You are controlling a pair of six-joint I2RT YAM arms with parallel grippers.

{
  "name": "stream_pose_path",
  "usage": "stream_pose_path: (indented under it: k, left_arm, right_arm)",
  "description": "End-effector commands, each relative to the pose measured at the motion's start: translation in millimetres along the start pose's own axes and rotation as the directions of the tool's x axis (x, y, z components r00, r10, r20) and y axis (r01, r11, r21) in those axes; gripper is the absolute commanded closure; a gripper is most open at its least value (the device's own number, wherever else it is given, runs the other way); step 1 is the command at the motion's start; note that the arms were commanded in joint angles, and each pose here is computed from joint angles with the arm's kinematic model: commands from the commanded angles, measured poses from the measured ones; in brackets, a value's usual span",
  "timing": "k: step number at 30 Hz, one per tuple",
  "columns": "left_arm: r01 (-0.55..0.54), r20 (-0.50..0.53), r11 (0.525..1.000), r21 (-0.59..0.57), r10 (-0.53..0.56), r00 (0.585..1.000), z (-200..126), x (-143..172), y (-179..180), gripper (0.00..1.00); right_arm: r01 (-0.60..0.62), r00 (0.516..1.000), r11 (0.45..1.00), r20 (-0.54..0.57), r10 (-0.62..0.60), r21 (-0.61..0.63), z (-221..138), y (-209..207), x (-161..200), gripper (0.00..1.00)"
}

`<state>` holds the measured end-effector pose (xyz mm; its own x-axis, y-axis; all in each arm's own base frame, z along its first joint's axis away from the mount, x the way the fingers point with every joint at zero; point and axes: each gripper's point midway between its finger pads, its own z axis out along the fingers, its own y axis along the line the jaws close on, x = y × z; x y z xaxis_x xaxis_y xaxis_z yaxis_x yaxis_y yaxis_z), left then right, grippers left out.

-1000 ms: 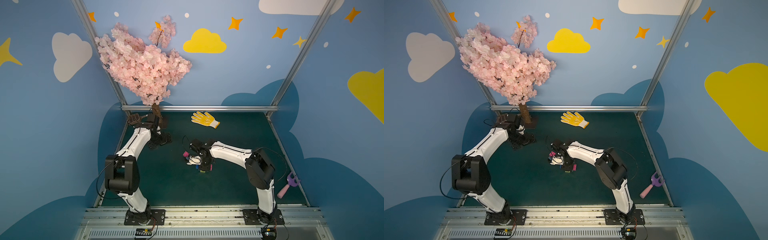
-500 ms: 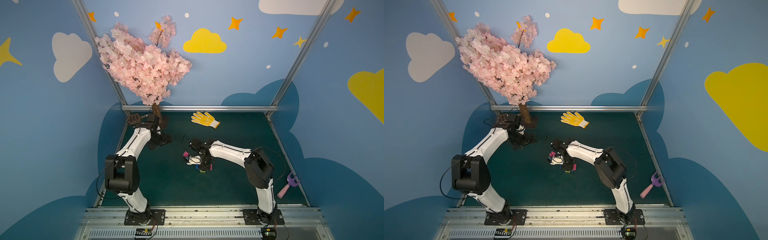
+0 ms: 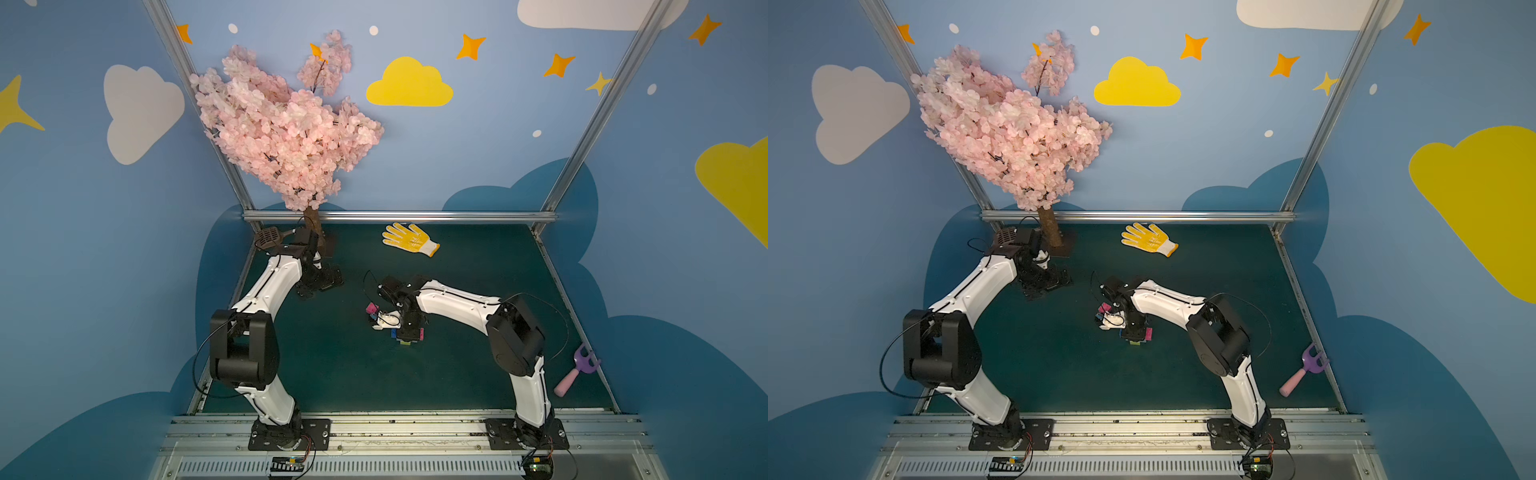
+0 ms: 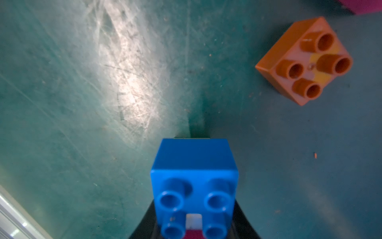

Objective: Assemble the letter y with lego
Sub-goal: Assemble the lego brick with the lego brick.

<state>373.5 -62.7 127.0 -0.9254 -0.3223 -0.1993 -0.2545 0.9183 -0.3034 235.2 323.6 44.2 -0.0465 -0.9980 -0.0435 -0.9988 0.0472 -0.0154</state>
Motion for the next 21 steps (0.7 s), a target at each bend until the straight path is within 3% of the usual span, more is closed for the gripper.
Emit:
stream_pose_path:
  k: [1,21]
  left_arm:
    - [-0.005,-0.021,1.0,-0.004,0.005,1.0,2,5,3,0.0]
    - [-0.003,-0.019,1.0,-0.004,0.003,1.0,2,4,3,0.0]
  right_arm:
    - [-0.004,1.0,0.999,-0.025,0.003,-0.036,35,2,-3,1.0]
    - [0.008,0.997,1.0,0.079,-0.009,0.014,12,-4,-11,1.0]
